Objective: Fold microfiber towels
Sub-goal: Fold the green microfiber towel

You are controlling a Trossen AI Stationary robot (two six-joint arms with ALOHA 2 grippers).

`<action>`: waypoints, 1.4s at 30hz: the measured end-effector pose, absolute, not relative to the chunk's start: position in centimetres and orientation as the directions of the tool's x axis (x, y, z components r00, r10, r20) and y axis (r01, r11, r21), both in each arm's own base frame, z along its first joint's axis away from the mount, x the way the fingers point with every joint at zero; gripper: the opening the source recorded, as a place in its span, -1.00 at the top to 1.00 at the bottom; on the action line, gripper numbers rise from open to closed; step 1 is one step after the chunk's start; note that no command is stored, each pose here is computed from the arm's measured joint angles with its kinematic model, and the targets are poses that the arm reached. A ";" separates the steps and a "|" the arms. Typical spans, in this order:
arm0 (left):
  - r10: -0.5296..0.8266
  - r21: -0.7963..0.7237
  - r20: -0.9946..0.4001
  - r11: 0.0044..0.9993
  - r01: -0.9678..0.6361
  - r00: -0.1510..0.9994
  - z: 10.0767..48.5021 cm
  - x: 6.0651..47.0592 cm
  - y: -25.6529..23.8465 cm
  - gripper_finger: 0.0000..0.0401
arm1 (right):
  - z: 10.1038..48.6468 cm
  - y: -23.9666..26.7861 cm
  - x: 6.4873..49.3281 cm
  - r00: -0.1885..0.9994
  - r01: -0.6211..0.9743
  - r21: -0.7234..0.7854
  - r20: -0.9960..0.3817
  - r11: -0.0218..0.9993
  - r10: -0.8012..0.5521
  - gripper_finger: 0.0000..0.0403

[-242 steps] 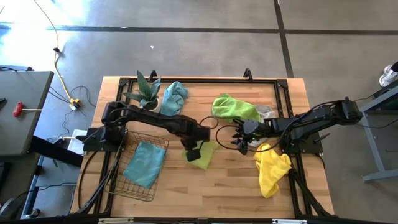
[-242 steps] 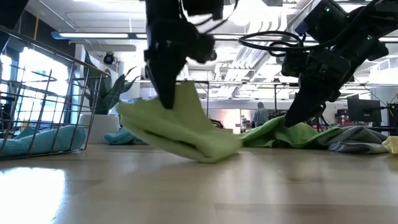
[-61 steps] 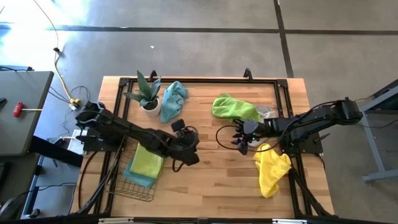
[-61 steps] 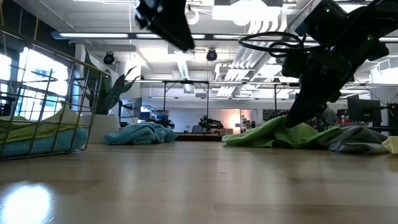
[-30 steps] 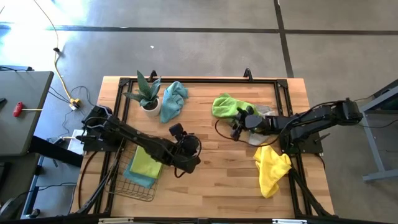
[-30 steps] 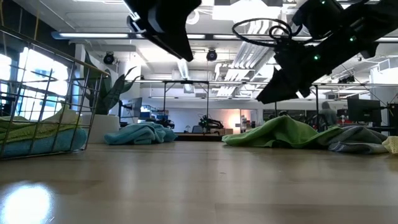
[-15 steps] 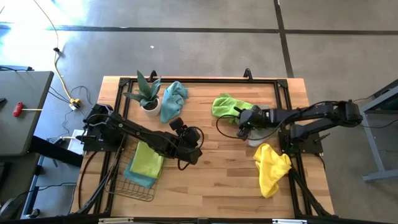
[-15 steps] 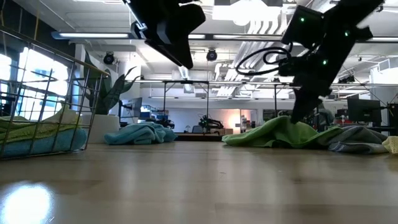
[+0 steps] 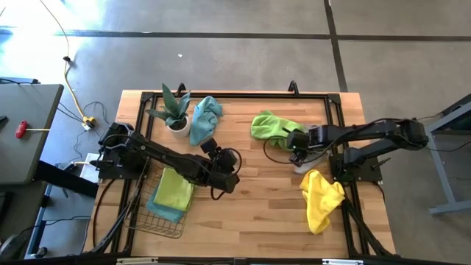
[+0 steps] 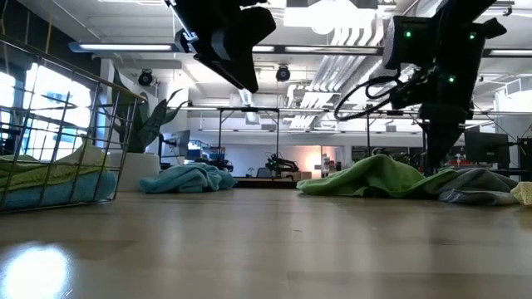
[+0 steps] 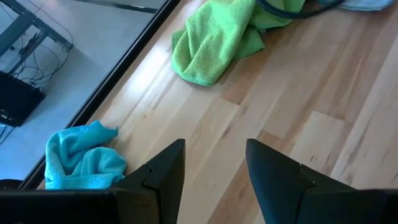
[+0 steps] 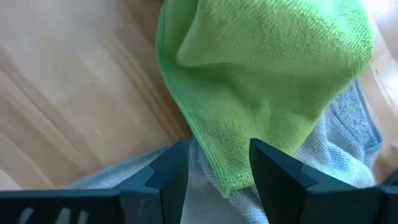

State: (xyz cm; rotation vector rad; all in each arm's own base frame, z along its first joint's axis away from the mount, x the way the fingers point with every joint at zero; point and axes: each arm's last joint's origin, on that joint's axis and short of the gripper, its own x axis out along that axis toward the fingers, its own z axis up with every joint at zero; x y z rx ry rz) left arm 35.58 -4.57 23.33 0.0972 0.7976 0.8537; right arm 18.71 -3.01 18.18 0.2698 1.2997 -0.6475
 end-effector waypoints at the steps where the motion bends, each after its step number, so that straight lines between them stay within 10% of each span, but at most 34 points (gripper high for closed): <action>1: 0.706 0.379 -0.590 0.671 -0.637 0.392 23.3 35.6 -4.6 0.21 | 18.1 -3.0 18.8 0.118 0.562 -0.176 -0.950 0.808 -0.289 0.20; 18: 0.706 0.368 -0.591 0.667 -0.648 0.391 23.3 35.6 -4.6 0.21 | 15.3 -3.3 19.6 -0.051 0.425 -0.327 -0.940 0.844 -0.338 0.24; 42: 0.705 0.374 -0.592 0.670 -0.642 0.391 23.3 35.5 -4.6 0.21 | 17.3 -3.2 20.5 -0.046 0.392 -0.255 -0.965 0.884 -0.259 0.98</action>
